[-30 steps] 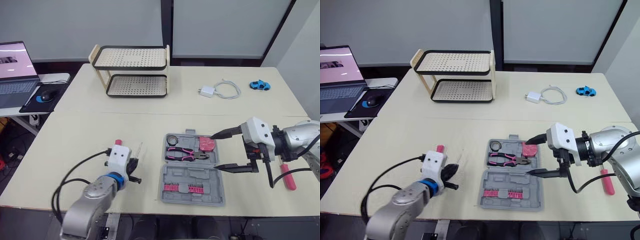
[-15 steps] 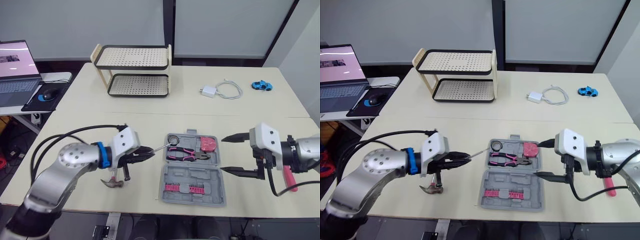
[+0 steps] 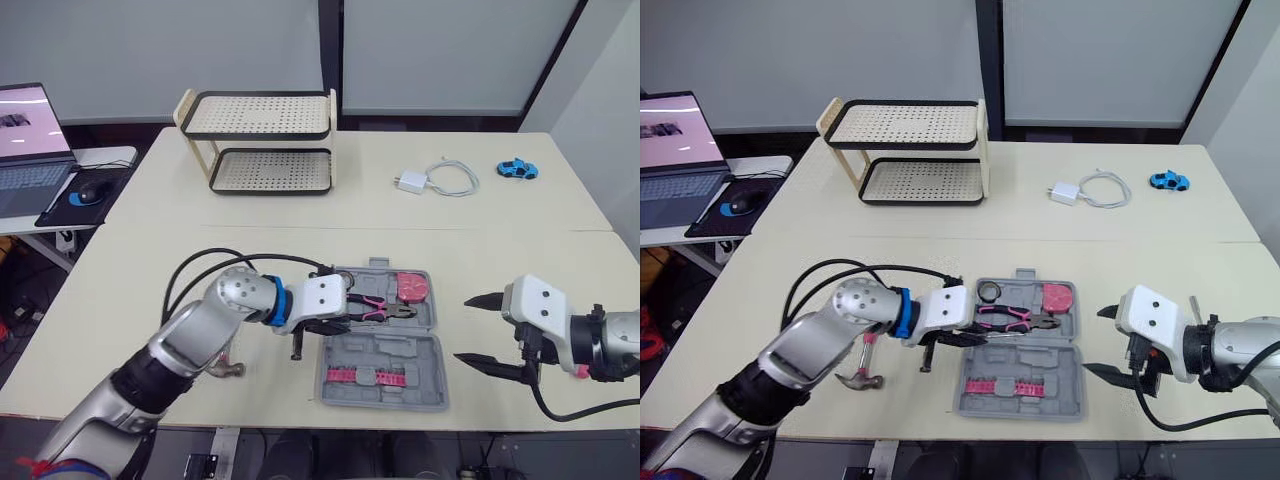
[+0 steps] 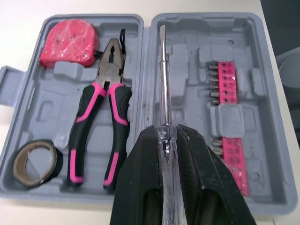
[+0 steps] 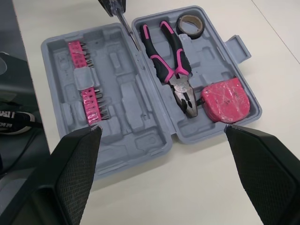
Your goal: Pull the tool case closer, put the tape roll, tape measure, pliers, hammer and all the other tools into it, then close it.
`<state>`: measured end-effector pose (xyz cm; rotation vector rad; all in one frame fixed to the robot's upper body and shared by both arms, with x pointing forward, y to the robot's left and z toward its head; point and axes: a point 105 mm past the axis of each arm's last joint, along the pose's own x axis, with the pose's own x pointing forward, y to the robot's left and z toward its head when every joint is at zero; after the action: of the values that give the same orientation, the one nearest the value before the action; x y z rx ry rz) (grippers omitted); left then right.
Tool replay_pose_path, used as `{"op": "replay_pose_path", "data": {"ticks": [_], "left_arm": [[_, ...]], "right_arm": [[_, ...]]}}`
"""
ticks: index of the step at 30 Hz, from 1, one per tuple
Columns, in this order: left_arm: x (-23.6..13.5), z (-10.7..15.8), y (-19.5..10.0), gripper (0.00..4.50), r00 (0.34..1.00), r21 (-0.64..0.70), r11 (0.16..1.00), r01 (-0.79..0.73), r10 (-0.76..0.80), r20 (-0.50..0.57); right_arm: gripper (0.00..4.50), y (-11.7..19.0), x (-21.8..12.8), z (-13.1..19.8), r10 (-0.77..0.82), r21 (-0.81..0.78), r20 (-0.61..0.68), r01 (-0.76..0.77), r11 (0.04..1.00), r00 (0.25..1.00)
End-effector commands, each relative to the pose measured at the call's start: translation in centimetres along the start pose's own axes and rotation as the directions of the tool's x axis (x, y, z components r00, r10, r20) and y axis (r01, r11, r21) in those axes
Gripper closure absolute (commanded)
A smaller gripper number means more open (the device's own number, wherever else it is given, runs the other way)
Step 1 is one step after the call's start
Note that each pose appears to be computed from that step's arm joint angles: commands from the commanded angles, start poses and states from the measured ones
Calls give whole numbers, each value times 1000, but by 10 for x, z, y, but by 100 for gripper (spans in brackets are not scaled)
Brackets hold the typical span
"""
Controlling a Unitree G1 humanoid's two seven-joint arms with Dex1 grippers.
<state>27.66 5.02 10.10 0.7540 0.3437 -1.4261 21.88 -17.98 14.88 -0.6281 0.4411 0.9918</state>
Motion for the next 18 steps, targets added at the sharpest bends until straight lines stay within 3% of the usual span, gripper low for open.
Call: {"op": "replay_pose_path", "data": {"ticks": [1, 18], "left_arm": [[9, 0, 3, 434, 999, 50, 999, -10, 11, -31], [38, -10, -2, 434, 996, 104, 995, -1, 10, -87]], "right_arm": [[0, 1, 1, 2, -7, -33, -15, 6, 999, 1000], [0, 8, 8, 5, 10, -27, 5, -10, 1000, 1000]]}}
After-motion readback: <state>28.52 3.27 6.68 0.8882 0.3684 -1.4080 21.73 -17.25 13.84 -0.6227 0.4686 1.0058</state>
